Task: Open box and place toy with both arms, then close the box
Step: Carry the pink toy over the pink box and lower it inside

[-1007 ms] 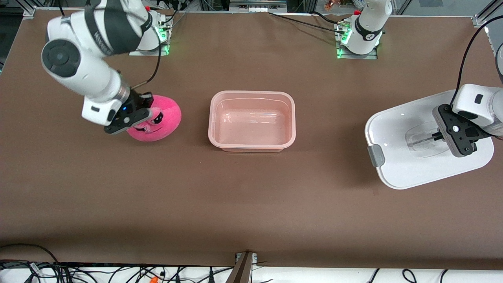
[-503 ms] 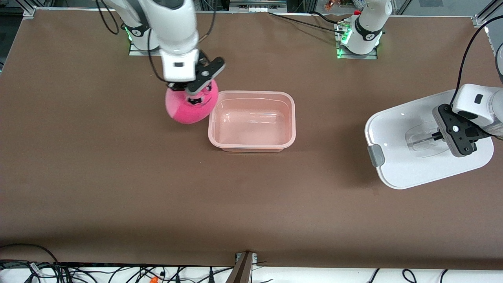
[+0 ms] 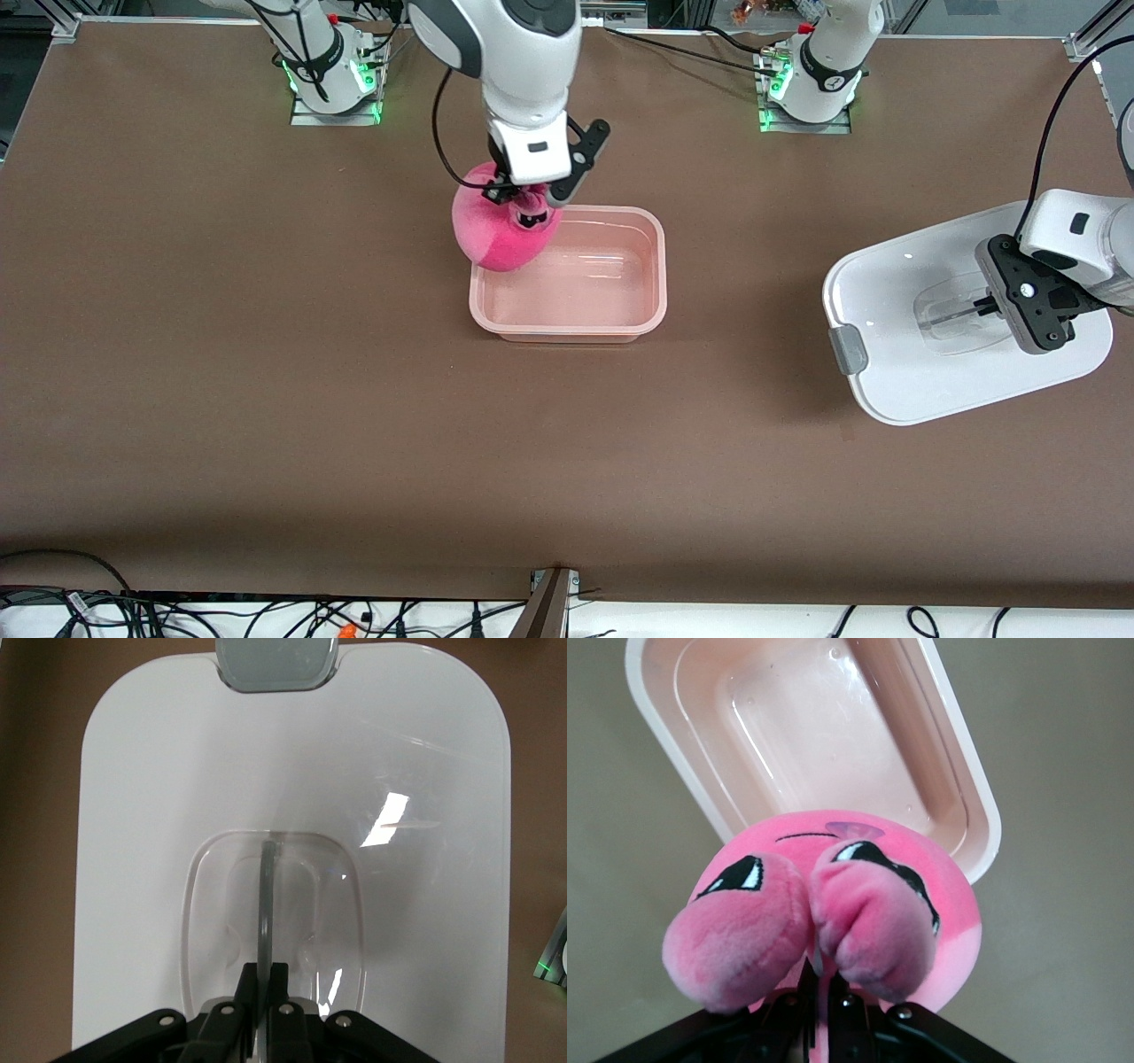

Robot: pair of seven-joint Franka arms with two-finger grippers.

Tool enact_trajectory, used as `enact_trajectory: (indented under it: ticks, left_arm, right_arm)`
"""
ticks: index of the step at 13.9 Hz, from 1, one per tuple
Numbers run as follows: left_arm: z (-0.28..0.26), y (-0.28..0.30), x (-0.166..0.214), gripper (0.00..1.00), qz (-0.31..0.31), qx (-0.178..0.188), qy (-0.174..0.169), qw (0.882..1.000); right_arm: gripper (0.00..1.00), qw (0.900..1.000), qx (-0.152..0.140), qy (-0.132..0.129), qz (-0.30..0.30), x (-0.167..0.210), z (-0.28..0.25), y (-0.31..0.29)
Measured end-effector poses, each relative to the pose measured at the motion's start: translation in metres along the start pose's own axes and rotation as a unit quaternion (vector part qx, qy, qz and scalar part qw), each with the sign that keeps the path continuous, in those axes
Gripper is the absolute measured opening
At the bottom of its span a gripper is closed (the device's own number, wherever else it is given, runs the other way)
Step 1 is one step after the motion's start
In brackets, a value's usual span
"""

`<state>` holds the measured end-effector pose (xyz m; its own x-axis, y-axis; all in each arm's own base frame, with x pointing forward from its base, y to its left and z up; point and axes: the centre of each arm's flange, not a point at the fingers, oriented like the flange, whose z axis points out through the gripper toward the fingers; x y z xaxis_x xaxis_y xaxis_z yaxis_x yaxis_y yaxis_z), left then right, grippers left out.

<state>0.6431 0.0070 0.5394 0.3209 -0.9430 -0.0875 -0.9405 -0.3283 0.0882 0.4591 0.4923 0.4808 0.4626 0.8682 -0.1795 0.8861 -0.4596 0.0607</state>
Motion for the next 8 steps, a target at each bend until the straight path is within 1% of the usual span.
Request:
enact_trajectory:
  ticks: [3,5,8]
  left_arm:
    - [0.0,0.0,0.0,0.07,0.0,0.0,0.0,1.0]
    - [0.0,0.0,0.0,0.07,0.0,0.0,0.0,1.0]
    - [0.0,0.0,0.0,0.07,0.0,-0.001,0.0,1.0]
  right_arm:
    - [0.07,1.0,-0.006,-0.008,-0.004,0.021,0.01,0.004]
    - [0.07,1.0,-0.005,-0.011,-0.007,0.027,0.017,0.006]
    - [0.07,0.999,-0.015,-0.026,-0.019,0.035,0.036,0.007]
